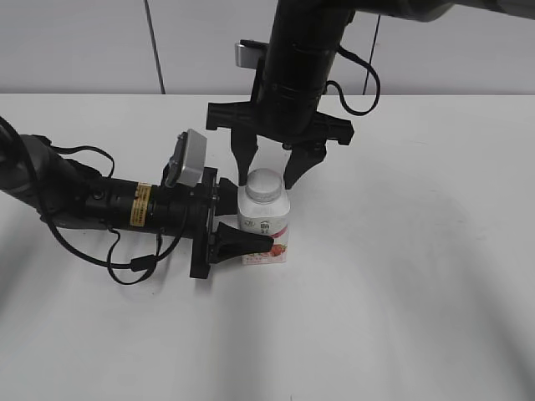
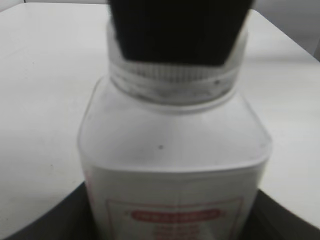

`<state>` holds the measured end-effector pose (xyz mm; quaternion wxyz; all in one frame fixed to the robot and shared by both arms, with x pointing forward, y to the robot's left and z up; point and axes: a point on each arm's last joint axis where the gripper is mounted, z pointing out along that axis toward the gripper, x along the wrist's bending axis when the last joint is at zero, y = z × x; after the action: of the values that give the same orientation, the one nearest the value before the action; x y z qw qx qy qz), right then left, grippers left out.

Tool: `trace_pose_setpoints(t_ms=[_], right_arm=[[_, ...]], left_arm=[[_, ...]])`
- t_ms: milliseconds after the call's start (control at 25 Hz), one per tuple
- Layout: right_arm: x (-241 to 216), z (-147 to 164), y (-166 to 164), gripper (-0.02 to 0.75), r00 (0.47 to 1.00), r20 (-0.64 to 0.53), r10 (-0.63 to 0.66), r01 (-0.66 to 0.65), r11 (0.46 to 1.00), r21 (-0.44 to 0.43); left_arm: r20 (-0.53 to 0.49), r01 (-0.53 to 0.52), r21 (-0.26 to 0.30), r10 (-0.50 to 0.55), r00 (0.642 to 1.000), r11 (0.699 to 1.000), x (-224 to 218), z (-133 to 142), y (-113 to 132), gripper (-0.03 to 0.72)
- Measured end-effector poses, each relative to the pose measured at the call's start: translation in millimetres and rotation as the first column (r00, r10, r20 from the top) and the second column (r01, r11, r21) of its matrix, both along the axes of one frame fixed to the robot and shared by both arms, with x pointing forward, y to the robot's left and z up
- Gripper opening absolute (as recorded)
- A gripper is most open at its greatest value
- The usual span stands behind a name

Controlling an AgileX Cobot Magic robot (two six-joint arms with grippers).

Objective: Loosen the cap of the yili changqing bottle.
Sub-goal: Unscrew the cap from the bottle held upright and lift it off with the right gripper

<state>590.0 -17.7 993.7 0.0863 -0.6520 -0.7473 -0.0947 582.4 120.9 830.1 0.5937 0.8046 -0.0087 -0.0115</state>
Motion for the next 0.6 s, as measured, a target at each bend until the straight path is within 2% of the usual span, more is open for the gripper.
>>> trace_pose_setpoints(t_ms=[160, 600], right_arm=[[0.0, 0.0, 0.0, 0.44, 1.0, 0.0, 0.0, 0.0, 1.0, 0.0], [0.4, -8.2, 2.2, 0.435, 1.0, -0.016, 0.002, -0.002, 1.0, -0.009]], left_arm=[[0.0, 0.0, 0.0, 0.0, 1.0, 1.0, 0.0, 0.0, 0.0, 0.412], [0.0, 0.0, 0.0, 0.0, 1.0, 1.0, 0.0, 0.0, 0.0, 0.412]])
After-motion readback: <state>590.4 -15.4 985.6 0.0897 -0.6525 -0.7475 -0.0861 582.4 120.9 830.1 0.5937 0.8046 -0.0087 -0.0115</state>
